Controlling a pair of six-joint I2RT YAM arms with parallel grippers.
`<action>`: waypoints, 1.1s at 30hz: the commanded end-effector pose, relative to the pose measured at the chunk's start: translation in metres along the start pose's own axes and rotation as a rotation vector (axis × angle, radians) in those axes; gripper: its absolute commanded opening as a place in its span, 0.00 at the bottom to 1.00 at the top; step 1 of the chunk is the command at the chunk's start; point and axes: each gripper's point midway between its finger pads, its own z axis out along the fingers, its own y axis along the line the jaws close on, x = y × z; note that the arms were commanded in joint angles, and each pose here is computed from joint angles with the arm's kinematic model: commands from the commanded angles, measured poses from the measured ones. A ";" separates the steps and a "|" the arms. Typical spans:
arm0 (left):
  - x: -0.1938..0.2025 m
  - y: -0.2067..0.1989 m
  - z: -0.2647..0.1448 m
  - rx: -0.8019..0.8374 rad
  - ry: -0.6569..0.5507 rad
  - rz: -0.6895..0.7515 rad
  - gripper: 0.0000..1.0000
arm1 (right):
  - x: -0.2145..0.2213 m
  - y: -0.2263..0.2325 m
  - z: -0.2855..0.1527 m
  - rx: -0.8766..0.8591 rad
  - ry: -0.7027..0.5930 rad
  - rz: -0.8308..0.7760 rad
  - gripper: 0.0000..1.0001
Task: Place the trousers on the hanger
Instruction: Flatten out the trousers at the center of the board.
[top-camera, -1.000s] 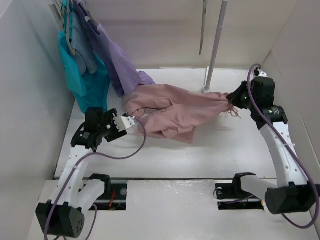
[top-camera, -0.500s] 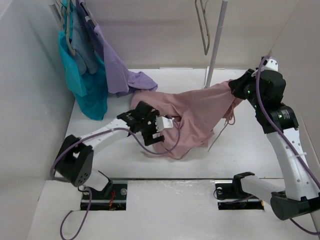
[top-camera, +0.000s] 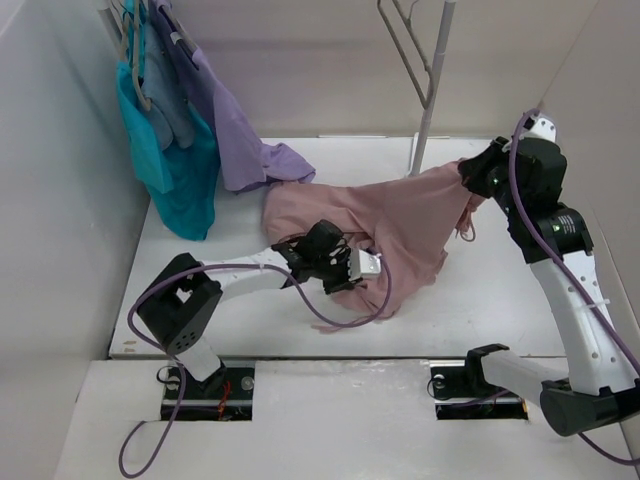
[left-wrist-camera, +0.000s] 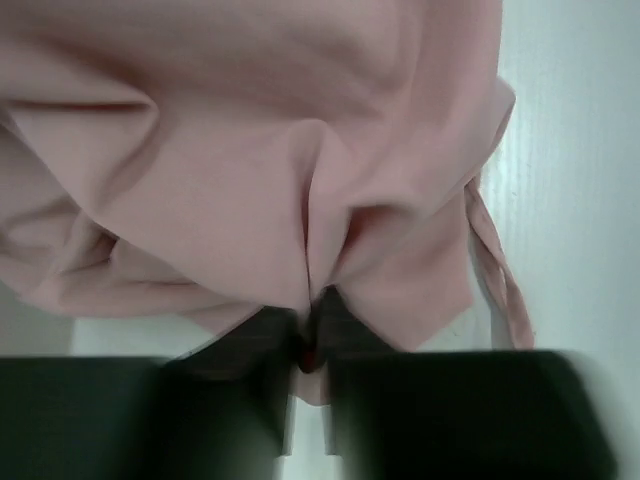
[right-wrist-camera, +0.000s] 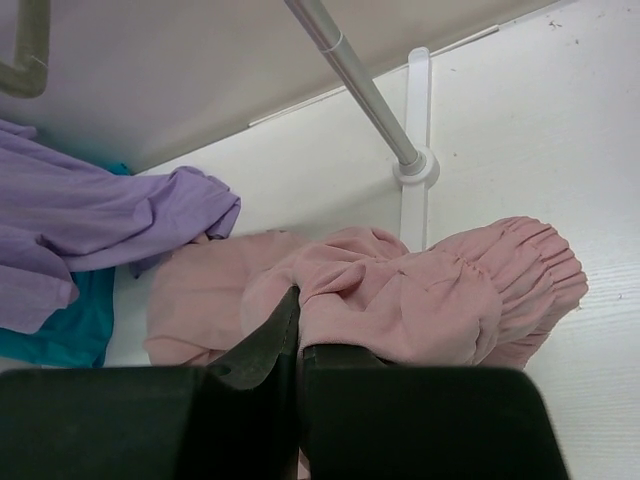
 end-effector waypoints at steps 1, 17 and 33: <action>-0.023 0.014 0.002 -0.095 -0.097 -0.057 0.00 | -0.028 0.002 -0.018 -0.008 -0.108 0.030 0.00; -0.048 0.108 -0.234 -0.590 0.006 -0.188 0.00 | -0.044 -0.042 -0.077 0.182 -0.192 0.026 0.00; -0.128 0.086 -0.487 -1.391 -0.310 -0.138 0.00 | -0.074 -0.045 -0.115 0.270 -0.153 -0.072 0.00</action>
